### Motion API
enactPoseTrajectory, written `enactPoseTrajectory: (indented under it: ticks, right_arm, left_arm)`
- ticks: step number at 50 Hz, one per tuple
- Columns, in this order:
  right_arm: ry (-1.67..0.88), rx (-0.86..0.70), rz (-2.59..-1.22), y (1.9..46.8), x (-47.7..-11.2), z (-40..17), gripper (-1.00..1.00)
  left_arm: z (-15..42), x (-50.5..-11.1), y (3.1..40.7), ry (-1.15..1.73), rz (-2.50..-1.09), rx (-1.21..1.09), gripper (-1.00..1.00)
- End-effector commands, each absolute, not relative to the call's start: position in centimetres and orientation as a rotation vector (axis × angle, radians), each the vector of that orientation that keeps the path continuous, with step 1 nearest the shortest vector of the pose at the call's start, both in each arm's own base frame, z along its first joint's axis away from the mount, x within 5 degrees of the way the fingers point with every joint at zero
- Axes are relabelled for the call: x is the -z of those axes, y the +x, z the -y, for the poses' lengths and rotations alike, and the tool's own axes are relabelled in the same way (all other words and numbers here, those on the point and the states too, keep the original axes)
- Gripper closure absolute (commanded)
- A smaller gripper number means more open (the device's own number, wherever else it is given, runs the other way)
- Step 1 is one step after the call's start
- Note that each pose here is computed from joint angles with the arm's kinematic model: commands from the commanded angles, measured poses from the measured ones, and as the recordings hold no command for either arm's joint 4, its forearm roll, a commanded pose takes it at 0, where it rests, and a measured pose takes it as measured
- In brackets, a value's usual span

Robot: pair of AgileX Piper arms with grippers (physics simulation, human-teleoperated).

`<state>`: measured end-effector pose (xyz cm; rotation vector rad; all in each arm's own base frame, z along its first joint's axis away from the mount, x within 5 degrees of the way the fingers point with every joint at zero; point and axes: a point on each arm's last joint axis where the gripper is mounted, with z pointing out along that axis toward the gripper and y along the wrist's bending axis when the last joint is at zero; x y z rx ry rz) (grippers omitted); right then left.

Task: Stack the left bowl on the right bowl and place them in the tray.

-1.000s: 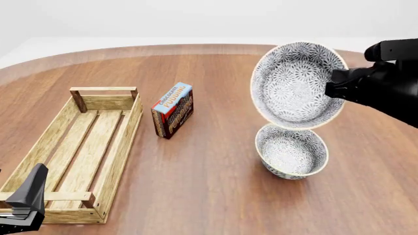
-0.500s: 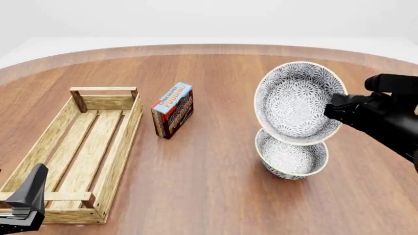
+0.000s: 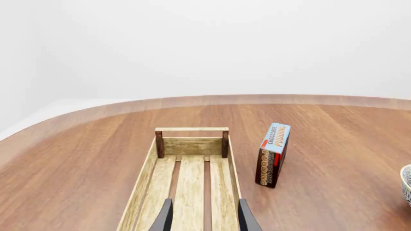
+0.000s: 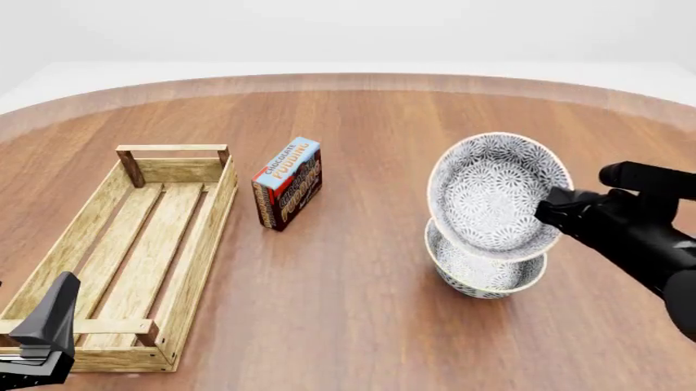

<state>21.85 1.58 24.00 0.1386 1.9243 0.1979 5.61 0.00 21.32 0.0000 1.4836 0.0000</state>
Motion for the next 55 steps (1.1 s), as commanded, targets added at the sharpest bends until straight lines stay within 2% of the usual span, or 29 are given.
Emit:
enactPoseTrajectory:
  ticks: [1, 35, 55]
  right_arm:
    - [0.197, -0.217, -1.928, 22.1, -22.7, -1.4, 1.00]
    - [0.245, -0.248, -1.971, 22.2, -19.3, -1.5, 1.00]
    - [0.258, -0.202, -2.023, 23.4, -17.7, -0.8, 1.00]
  left_arm:
    - [0.0, -21.3, 5.6, 0.000, -1.484, 0.000, -1.00]
    - [0.0, -21.3, 5.6, 0.000, -1.484, 0.000, -1.00]
    - [0.0, -21.3, 5.6, 0.000, -1.484, 0.000, -1.00]
